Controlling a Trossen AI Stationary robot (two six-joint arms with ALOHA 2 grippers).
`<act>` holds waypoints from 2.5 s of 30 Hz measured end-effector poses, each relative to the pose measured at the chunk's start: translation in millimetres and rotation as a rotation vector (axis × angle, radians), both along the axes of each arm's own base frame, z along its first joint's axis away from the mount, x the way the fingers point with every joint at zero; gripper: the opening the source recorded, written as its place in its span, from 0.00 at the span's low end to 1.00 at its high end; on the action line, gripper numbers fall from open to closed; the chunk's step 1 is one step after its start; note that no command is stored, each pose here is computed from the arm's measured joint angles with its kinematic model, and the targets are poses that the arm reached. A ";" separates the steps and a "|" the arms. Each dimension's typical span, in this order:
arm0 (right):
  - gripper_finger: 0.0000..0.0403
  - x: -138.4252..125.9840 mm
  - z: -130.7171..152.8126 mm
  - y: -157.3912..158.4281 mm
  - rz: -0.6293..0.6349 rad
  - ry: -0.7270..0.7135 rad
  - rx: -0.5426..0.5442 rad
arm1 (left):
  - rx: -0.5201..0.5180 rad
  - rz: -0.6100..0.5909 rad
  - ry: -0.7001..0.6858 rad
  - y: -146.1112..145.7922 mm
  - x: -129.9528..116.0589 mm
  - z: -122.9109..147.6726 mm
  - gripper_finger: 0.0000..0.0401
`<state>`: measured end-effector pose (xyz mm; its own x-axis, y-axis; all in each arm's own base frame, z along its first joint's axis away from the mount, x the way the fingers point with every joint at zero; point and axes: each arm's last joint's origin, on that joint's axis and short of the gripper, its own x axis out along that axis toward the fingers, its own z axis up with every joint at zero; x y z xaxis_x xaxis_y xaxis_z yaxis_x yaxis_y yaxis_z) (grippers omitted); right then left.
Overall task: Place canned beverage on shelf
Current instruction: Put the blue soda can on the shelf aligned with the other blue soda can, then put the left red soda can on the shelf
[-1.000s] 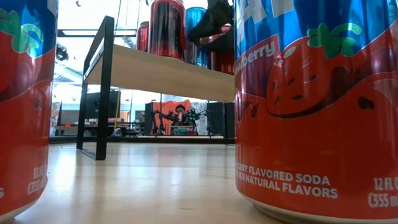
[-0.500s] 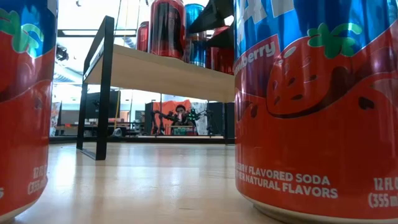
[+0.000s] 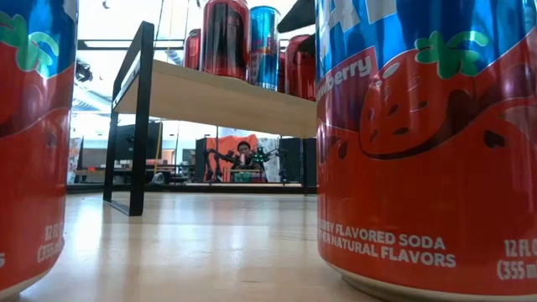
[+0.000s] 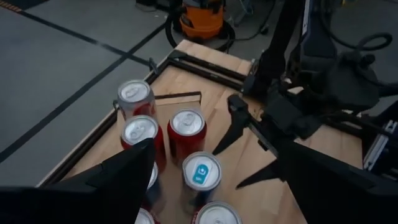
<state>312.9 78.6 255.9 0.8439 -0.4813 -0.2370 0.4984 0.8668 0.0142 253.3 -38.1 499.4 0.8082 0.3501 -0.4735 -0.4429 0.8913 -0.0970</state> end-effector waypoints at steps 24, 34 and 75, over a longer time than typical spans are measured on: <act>0.76 19.9 -23.1 -23.7 -0.080 0.011 0.028 | 0.016 -0.013 0.125 -9.5 43.4 -31.1 0.87; 0.76 15.7 -20.7 -6.4 0.025 0.024 0.030 | -0.106 -0.098 0.168 -13.0 41.2 -35.1 0.87; 0.70 -66.6 36.1 69.8 0.536 0.444 0.340 | -0.534 -0.348 0.342 -143.4 28.0 -67.8 0.87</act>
